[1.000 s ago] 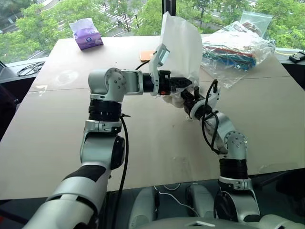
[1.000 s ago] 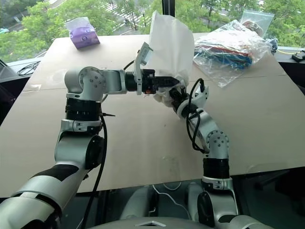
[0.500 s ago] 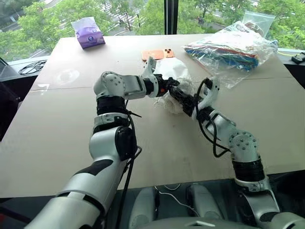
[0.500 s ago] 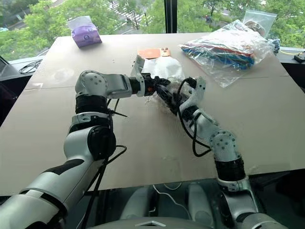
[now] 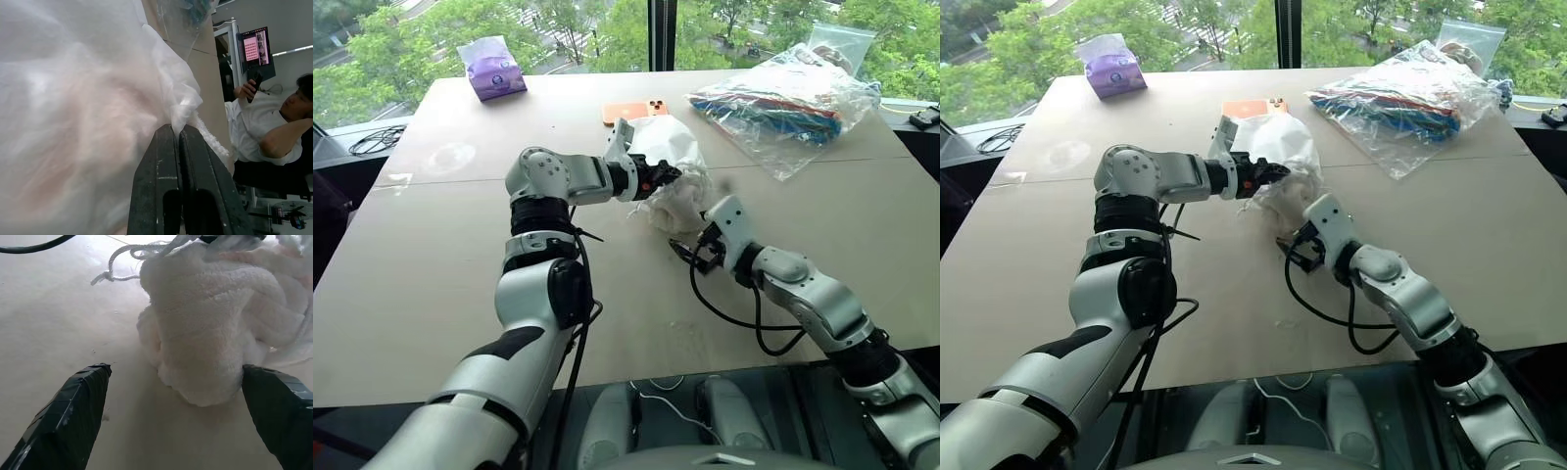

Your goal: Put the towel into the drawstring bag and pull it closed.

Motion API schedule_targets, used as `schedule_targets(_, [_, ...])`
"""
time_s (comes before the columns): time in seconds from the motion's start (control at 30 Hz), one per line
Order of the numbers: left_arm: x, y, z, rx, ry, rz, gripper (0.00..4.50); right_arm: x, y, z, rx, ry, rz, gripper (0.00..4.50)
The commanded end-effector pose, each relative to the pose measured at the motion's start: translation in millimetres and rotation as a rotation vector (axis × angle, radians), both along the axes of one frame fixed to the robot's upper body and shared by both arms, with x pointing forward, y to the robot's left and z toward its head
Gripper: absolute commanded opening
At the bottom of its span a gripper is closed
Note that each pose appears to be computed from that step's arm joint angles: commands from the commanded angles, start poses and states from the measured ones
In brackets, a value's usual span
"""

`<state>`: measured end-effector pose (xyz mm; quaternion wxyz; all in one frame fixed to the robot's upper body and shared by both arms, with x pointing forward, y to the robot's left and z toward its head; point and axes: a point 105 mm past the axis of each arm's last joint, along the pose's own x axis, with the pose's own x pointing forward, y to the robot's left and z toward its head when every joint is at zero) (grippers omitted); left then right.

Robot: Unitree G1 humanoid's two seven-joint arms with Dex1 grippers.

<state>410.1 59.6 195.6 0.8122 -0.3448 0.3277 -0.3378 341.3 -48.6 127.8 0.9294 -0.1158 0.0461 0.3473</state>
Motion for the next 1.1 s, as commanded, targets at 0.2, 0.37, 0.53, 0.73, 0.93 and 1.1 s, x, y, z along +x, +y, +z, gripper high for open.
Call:
schedule_targets(0.2, [-2, 6, 17, 0.018, -0.068, -0.018, 0.0, 15, 1, 25, 0.147, -0.083, -0.105, 1.4])
schedule_targets(0.37, [-10, 10, 25, 0.098, -0.158, -0.107, 0.0, 13, 5, 40, 0.239, -0.083, -0.098, 0.02])
schedule_targets(0.53, [-43, 4, 35, 0.024, -0.169, -0.326, 0.0, 24, 20, 52, 0.24, -0.118, -0.082, 0.02])
schedule_targets(0.73, [-68, 20, 23, 0.022, -0.121, -0.43, 0.0, 33, 40, 83, 0.524, -0.078, -0.052, 0.02])
schedule_targets(0.93, [-64, 26, 29, -0.018, -0.122, -0.391, 0.0, 29, 36, 109, 1.173, 0.18, 0.049, 0.02])
schedule_targets(1.1, [-63, 26, 27, -0.011, -0.125, -0.381, 0.0, 15, 31, 129, 1.492, 0.349, 0.22, 0.02])
